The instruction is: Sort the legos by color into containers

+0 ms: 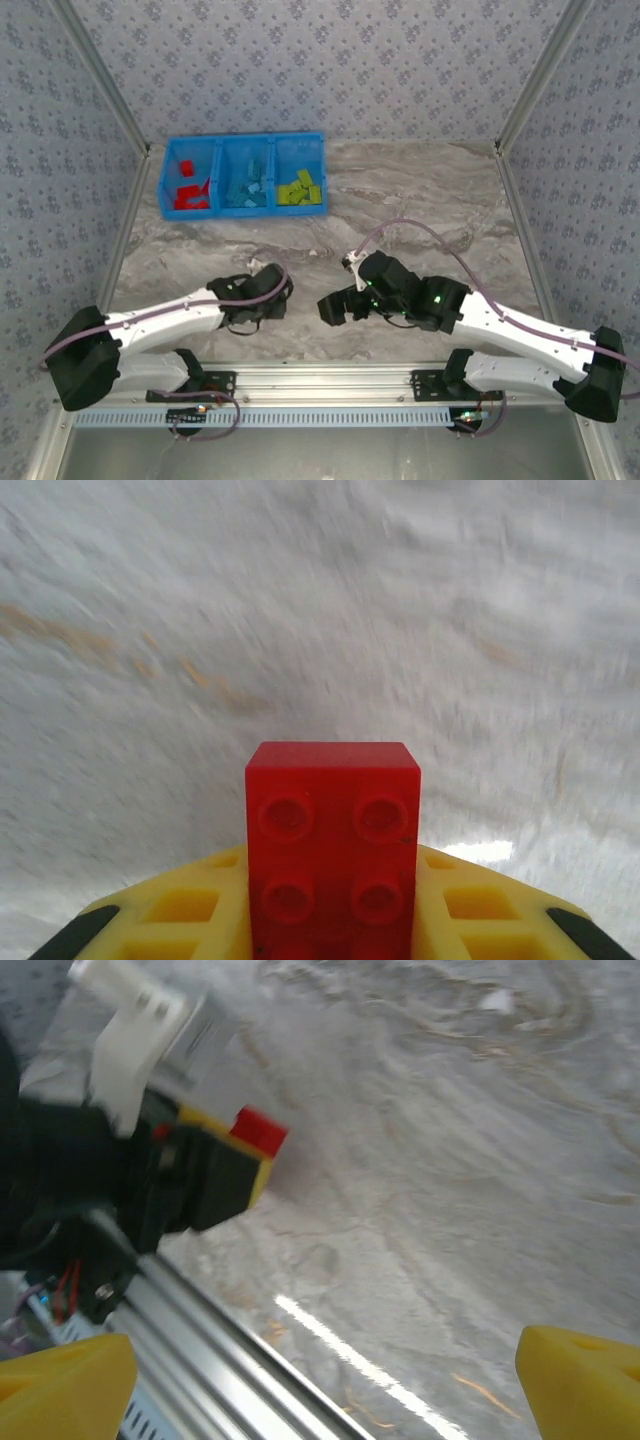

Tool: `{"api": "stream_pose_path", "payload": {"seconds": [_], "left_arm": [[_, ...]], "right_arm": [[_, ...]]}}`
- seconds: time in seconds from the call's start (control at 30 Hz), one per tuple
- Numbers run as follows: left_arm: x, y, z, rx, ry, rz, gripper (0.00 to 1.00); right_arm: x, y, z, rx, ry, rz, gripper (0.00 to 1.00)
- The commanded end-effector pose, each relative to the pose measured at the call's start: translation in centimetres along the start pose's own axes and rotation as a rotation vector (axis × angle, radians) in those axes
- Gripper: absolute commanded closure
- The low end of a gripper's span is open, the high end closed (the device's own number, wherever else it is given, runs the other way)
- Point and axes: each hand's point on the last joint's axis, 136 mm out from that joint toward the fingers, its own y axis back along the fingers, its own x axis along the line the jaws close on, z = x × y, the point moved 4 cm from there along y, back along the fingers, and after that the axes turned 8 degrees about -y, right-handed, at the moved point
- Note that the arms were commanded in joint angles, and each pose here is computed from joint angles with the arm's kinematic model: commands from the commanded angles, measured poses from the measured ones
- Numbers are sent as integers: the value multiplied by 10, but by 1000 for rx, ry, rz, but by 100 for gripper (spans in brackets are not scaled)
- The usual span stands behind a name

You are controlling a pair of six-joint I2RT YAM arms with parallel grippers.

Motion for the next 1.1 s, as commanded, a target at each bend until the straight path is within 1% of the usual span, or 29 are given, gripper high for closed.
{"api": "stream_pose_path", "payload": {"seconds": [0.0, 0.13, 0.2, 0.27, 0.33, 0.5, 0.6, 0.77, 0.8, 0.87, 0.93, 1.03, 1.07], "left_arm": [[-1, 21, 54, -122, 30, -50, 82], [32, 33, 113, -220, 114, 14, 81], [53, 40, 139, -269, 168, 58, 81], [73, 47, 166, -316, 227, 68, 81], [97, 56, 193, -368, 278, 111, 82], [157, 69, 253, -466, 383, 226, 82], [194, 59, 285, -454, 447, 278, 82], [249, 14, 328, -399, 552, 298, 82], [256, 6, 332, -388, 566, 300, 82], [270, -10, 343, -376, 565, 318, 77], [280, -23, 348, -357, 559, 335, 76], [293, -36, 353, -319, 561, 352, 74], [293, -38, 354, -313, 553, 353, 72]], "right_arm": [[26, 1, 16, -50, 67, 95, 0], [21, 9, 41, -198, 69, 9, 0], [19, 16, 53, -270, 69, -10, 0], [15, 21, 60, -316, 60, -24, 0], [7, 23, 64, -334, 45, -42, 0], [-10, 24, 68, -323, 7, -56, 0], [-17, 19, 70, -316, -19, -36, 0], [-28, 12, 68, -258, -38, -41, 0], [-29, 13, 68, -251, -36, -39, 0], [-30, 14, 67, -238, -22, -35, 0], [-32, 15, 68, -231, -24, -32, 0], [-35, 17, 68, -223, -37, -32, 0], [-36, 17, 68, -224, -40, -33, 0]]}}
